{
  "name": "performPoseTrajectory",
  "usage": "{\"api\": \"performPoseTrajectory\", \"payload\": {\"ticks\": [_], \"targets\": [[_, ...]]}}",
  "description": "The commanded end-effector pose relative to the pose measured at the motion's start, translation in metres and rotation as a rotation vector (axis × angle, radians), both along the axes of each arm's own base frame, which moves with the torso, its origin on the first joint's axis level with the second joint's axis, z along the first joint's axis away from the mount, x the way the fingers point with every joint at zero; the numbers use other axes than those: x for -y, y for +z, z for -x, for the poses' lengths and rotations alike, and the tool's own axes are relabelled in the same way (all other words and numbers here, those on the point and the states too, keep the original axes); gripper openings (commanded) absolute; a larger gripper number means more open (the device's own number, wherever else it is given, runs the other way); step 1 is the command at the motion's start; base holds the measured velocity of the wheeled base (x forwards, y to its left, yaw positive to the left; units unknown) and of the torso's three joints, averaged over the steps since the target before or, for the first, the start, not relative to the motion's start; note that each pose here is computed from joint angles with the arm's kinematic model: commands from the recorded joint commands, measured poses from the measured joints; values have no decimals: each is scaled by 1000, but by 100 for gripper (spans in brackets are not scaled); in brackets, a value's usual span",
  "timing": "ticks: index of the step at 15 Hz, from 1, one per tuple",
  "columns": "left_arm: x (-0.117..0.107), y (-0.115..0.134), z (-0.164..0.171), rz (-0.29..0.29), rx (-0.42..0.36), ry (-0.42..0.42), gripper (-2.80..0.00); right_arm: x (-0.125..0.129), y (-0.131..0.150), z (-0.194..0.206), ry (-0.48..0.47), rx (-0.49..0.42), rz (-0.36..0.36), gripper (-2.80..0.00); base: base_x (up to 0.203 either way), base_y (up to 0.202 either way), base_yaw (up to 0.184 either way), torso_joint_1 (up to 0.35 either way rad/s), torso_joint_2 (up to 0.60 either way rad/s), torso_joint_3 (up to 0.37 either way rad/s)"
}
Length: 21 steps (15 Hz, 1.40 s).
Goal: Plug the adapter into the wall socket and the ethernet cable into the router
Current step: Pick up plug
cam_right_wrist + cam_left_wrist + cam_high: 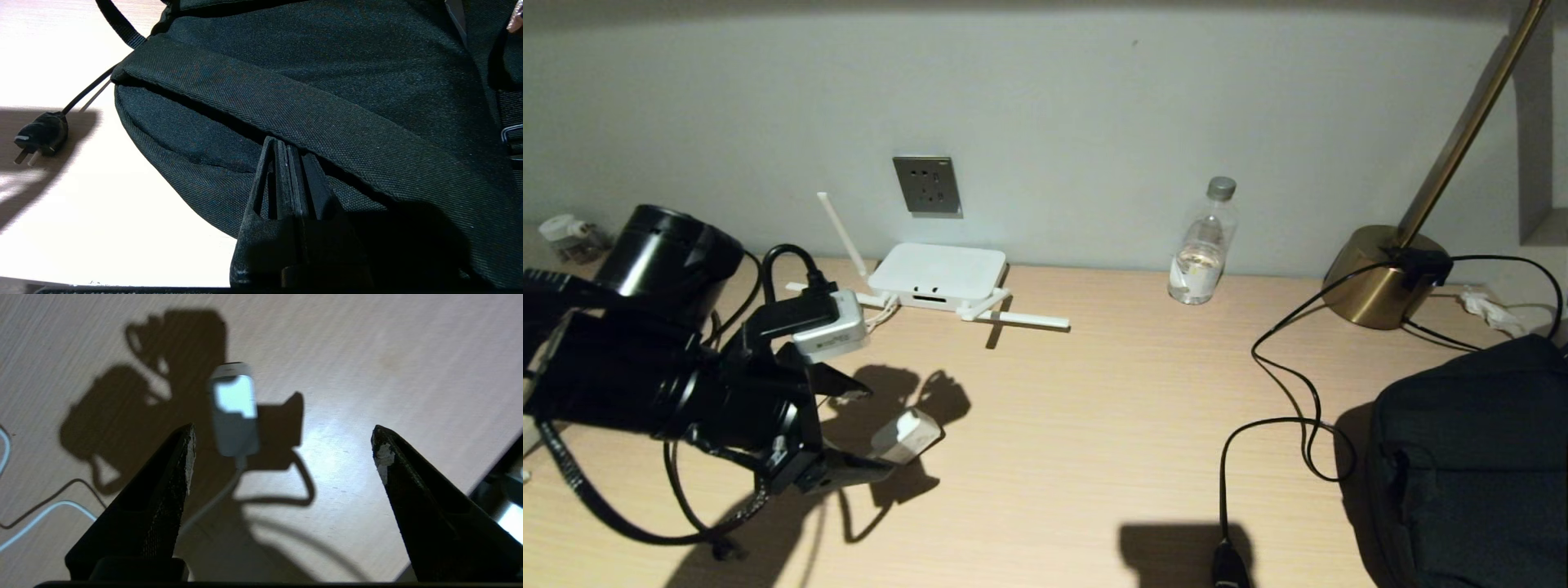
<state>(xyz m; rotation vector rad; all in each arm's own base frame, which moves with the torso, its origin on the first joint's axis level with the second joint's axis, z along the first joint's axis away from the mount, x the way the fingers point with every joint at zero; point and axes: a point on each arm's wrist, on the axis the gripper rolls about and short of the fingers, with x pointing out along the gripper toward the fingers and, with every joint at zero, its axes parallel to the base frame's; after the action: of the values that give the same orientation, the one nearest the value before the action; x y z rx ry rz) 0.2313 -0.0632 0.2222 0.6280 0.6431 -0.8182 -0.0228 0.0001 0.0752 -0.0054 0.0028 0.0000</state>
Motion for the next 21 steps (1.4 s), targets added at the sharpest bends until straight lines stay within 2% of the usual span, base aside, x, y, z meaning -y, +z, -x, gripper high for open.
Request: {"api": "performPoseTrajectory", "payload": {"ticks": [1, 6, 9, 14, 21], "targets": [[6, -11, -22, -29, -40, 6, 0, 0, 0, 0, 0, -2, 1, -280, 0, 0, 0, 0, 0, 0], [8, -18, -32, -59, -92, 16, 0, 0, 0, 0, 0, -2, 1, -280, 0, 0, 0, 0, 0, 0], [11, -22, -43, -63, -95, 19, 0, 0, 0, 0, 1, -2, 1, -280, 0, 0, 0, 0, 0, 0], [13, -29, -57, -108, -102, 47, 0, 0, 0, 0, 0, -2, 1, -280, 0, 0, 0, 0, 0, 0], [17, -38, -67, -114, -113, 43, 0, 0, 0, 0, 0, -2, 1, -280, 0, 0, 0, 0, 0, 0]]}}
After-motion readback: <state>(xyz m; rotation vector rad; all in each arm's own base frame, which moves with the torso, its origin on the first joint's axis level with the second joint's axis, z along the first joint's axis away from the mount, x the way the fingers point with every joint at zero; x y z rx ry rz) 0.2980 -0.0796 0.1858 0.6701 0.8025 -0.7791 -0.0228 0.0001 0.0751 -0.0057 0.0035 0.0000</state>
